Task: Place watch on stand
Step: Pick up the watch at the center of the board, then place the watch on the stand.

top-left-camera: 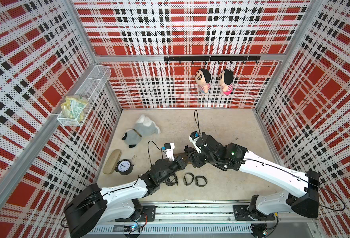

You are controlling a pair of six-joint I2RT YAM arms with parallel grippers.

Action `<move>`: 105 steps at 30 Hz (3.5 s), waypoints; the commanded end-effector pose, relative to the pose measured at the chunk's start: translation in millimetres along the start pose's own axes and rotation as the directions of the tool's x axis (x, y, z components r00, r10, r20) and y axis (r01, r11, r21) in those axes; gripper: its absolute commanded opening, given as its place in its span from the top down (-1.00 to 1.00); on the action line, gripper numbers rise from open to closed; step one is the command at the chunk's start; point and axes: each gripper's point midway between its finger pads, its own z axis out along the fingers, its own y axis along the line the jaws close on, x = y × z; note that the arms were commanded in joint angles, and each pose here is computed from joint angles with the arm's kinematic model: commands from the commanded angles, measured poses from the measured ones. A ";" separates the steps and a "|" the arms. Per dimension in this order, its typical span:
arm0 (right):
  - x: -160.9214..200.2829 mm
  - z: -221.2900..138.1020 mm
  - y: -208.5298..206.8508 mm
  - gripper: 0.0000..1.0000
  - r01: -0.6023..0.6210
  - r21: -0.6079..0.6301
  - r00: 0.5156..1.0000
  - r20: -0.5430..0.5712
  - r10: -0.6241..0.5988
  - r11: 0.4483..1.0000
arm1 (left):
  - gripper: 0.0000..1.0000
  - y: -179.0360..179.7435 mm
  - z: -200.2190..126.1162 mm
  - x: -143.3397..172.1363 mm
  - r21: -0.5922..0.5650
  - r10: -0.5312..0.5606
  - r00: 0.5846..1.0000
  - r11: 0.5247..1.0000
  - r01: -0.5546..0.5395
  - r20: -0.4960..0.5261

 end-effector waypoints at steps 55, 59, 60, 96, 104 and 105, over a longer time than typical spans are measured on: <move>7.2 -19.8 -59.2 1.00 -0.074 0.233 0.997 -0.017 0.080 0.970 | -0.24 20.8 6.1 -18.1 -0.258 0.159 0.987 0.954 -0.153 0.002; 17.0 -17.7 -99.3 1.00 -0.115 0.304 0.991 -0.032 0.131 0.946 | -0.23 32.6 -4.5 -24.7 -0.345 0.198 0.980 0.921 -0.181 0.013; 18.1 -16.4 -106.5 1.00 -0.116 0.319 0.990 -0.035 0.134 0.941 | -0.22 35.2 -8.0 -26.4 -0.362 0.206 0.978 0.913 -0.186 0.017; 61.2 73.0 -154.3 1.00 -0.042 0.260 0.959 -0.260 0.112 0.965 | -0.10 88.2 -60.8 -34.0 -0.511 0.182 0.983 0.843 -0.168 -0.022; 61.4 72.7 -154.4 1.00 -0.043 0.260 0.959 -0.259 0.112 0.965 | 0.04 96.0 -54.3 -30.9 -0.508 0.169 0.984 0.845 -0.170 -0.047; 61.0 73.3 -154.0 1.00 -0.042 0.259 0.959 -0.260 0.112 0.965 | 0.05 96.4 -54.1 -31.0 -0.508 0.171 0.984 0.844 -0.172 -0.050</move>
